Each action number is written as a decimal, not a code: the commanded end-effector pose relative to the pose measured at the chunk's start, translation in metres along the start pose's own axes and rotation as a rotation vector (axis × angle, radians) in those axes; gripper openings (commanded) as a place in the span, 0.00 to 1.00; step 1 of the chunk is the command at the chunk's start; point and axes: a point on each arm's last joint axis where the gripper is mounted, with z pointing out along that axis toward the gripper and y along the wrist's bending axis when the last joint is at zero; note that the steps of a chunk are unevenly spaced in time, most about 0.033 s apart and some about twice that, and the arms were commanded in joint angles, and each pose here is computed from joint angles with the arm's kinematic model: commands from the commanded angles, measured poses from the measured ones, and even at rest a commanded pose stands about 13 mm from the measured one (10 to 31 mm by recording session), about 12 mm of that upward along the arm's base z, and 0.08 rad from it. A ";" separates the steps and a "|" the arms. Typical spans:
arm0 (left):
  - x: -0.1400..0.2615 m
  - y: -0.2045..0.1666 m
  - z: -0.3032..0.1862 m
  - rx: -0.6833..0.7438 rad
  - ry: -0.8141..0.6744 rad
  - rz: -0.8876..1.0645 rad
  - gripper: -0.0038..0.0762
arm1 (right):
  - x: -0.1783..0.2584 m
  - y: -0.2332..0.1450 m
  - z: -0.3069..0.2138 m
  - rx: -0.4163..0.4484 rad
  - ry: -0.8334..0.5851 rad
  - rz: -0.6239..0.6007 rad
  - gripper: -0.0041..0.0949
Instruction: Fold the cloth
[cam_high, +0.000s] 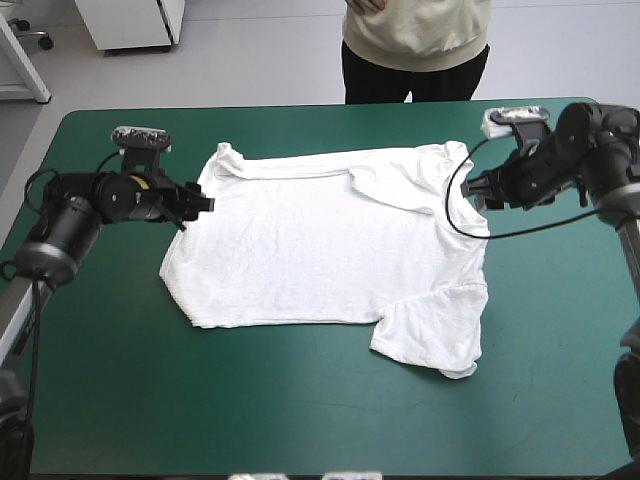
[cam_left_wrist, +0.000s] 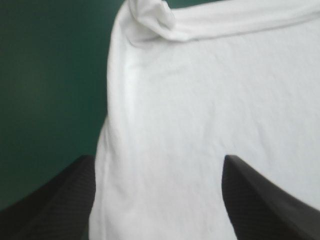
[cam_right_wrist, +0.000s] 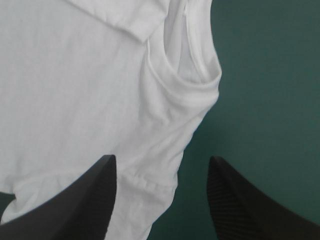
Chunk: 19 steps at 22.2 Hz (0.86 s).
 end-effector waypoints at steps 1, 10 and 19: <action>0.012 -0.007 -0.035 0.044 -0.083 -0.047 0.68 | 0.022 0.003 -0.009 -0.010 -0.061 0.024 0.55; 0.038 -0.014 -0.076 0.066 -0.042 -0.032 0.68 | 0.084 -0.004 0.074 -0.029 0.059 0.090 0.56; 0.040 -0.020 -0.078 0.137 -0.013 -0.040 0.68 | 0.106 0.046 0.122 -0.062 0.191 -0.018 0.41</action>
